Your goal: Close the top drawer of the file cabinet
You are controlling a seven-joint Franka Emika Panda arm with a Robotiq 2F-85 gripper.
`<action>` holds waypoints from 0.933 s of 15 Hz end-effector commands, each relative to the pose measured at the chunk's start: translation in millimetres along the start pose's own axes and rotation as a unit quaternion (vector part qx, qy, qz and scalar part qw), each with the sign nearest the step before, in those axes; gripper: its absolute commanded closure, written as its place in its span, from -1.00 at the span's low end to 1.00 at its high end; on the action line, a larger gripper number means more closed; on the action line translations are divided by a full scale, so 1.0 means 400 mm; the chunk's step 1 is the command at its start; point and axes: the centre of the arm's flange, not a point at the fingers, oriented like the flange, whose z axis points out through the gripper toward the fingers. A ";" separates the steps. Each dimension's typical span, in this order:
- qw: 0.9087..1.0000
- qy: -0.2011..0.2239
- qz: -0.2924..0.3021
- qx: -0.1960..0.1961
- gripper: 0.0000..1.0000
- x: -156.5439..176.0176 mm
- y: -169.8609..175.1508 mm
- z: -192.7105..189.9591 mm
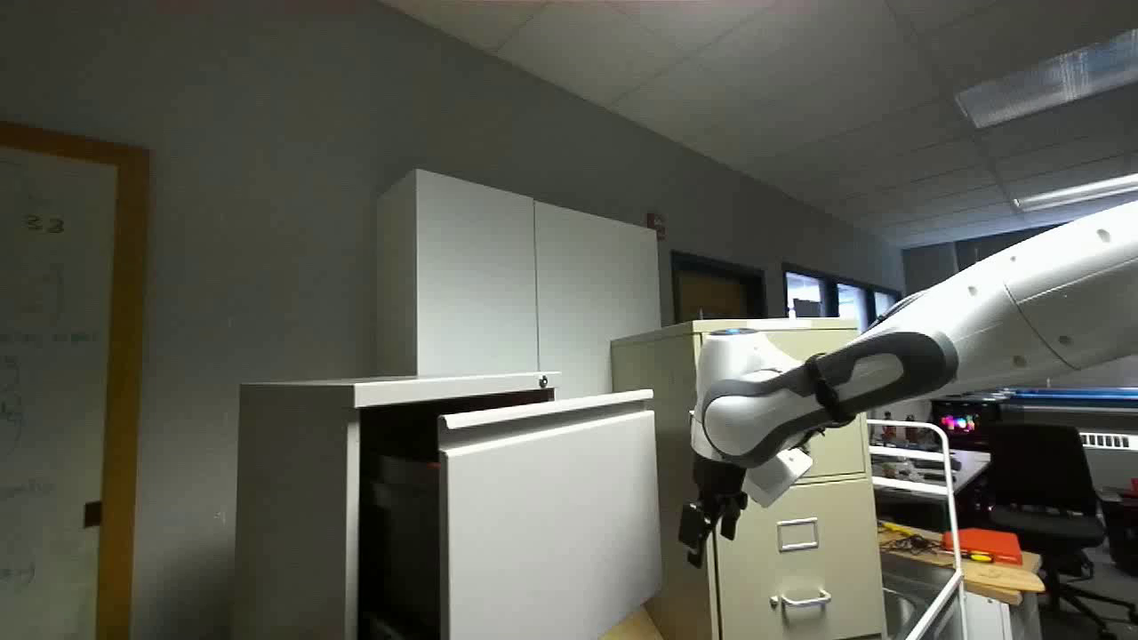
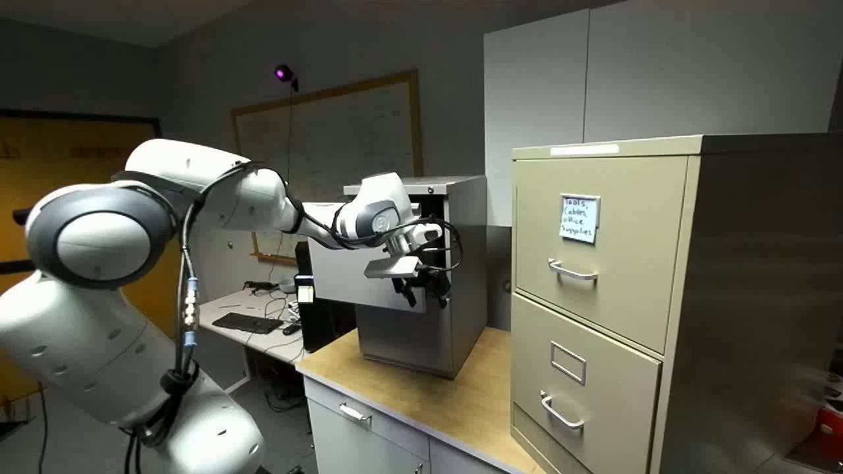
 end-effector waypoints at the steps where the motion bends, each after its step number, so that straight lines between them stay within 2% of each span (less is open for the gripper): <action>1: 1.000 0.001 0.000 0.000 -1.00 0.001 0.000 -0.001; 10: 1.000 0.002 0.012 -0.004 -1.00 -0.001 -0.007 -0.010; 14: 0.999 0.029 0.017 -0.009 -1.00 -0.021 -0.040 -0.041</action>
